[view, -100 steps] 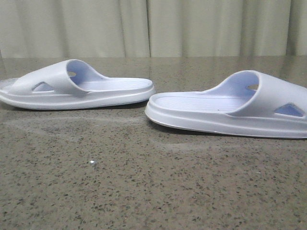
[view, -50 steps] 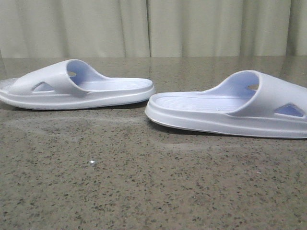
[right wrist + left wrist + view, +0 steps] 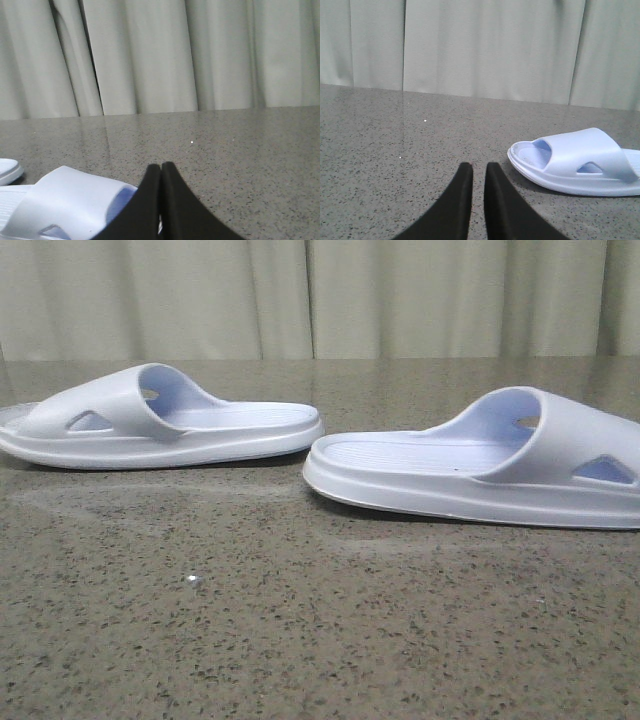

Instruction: Insert blue slippers together front up

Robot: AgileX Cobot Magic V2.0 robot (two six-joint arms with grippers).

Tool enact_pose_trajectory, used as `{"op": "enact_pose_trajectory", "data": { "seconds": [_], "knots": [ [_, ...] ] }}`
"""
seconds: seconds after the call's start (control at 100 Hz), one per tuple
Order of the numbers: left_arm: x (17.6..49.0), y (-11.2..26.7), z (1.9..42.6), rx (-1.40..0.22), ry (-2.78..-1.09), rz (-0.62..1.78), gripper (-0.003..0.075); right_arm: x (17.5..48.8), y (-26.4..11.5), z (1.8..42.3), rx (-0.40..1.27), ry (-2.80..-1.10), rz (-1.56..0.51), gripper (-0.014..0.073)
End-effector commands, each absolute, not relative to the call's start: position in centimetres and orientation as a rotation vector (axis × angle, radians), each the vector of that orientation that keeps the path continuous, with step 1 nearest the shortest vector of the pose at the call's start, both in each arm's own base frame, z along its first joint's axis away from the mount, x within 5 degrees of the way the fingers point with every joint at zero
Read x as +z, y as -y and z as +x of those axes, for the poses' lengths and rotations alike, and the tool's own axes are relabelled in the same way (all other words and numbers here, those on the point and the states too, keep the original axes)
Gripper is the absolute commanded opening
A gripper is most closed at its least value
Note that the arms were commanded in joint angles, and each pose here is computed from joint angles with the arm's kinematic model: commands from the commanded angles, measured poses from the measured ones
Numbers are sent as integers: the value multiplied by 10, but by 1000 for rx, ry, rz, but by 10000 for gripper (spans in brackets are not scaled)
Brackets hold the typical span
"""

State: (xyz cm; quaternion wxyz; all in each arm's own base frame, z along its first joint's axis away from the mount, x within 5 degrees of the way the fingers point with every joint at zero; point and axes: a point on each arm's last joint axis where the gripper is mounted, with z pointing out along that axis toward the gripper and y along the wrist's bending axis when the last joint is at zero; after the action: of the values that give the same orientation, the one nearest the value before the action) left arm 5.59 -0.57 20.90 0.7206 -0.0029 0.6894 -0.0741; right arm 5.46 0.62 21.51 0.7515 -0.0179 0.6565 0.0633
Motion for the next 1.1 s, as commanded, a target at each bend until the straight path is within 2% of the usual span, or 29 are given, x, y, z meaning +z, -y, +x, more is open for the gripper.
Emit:
{"op": "enact_pose_trajectory", "data": {
  "seconds": [0.0, 0.18, 0.34, 0.52, 0.63, 0.84, 0.94, 1.09],
  "knots": [
    [215, 5, 53, -190, -1430, -27, 16, 216, -7, 53, 133, -1358, -57, -107],
    [218, 5, 53, -248, -1408, -80, 15, 218, -6, 53, 201, -1384, 5, -107],
    [232, 5, 50, -355, -1406, -157, 15, 235, -5, 49, 259, -1421, 70, -107],
    [272, 10, 46, -534, -1439, -233, 15, 270, -5, 39, 356, -1404, 132, -106],
    [301, 13, 52, -547, -1474, -221, 15, 292, -7, 36, 392, -1447, 149, -106],
    [355, 26, 86, -599, -1695, -184, 15, 337, -11, 43, 427, -1605, 157, -107],
    [384, 29, 101, -605, -1721, -163, 16, 360, -13, 51, 425, -1682, 152, -106],
    [401, 32, 119, -598, -1746, -154, 16, 382, -15, 64, 417, -1763, 147, -94]
  ]
}}
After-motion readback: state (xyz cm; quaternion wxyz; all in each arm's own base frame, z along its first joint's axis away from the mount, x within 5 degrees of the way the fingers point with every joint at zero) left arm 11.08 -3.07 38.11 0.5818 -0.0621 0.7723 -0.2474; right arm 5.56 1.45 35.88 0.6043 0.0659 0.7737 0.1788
